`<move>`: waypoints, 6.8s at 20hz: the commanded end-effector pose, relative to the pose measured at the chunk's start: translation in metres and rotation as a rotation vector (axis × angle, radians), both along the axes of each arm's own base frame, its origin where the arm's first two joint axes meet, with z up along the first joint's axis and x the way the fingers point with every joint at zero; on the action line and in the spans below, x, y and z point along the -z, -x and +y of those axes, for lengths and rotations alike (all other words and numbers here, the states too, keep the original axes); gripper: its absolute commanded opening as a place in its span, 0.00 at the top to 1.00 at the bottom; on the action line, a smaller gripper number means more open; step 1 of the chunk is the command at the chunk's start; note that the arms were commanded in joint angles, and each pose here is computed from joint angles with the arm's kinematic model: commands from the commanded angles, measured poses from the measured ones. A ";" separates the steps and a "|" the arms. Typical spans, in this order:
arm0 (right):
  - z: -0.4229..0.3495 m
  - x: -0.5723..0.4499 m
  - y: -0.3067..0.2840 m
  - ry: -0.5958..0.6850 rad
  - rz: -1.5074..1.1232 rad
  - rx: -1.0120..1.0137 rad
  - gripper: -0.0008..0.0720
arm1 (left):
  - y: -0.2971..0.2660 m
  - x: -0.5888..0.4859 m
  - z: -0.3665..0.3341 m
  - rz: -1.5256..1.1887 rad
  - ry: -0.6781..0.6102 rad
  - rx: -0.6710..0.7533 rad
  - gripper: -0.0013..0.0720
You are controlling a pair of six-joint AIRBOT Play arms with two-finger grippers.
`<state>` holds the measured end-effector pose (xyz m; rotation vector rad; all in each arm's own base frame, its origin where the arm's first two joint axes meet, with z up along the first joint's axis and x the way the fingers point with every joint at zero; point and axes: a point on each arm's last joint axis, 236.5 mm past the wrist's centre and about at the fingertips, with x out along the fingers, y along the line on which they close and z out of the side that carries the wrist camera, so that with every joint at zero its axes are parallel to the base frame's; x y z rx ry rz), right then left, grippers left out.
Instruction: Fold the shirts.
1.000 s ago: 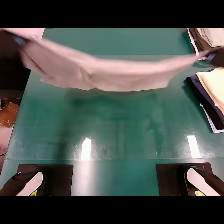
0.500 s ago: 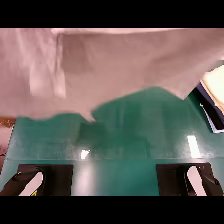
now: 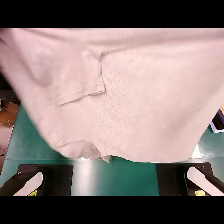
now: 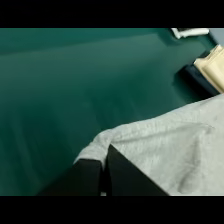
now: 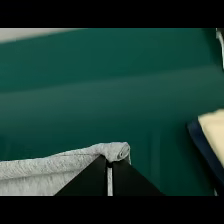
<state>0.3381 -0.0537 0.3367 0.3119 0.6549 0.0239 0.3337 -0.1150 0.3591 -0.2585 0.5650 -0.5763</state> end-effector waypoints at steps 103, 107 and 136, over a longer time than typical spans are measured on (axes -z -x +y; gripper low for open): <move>0.091 0.428 0.070 -0.504 0.955 -0.255 0.45 | 0.088 0.395 0.004 0.871 0.160 -0.223 0.95; 0.102 0.429 0.073 -0.485 0.969 -0.290 0.70 | 0.090 0.395 0.003 0.877 0.157 -0.212 0.95; 0.068 0.321 -0.063 -0.121 0.563 -0.254 0.97 | 0.000 0.301 0.048 0.392 0.131 -0.390 0.95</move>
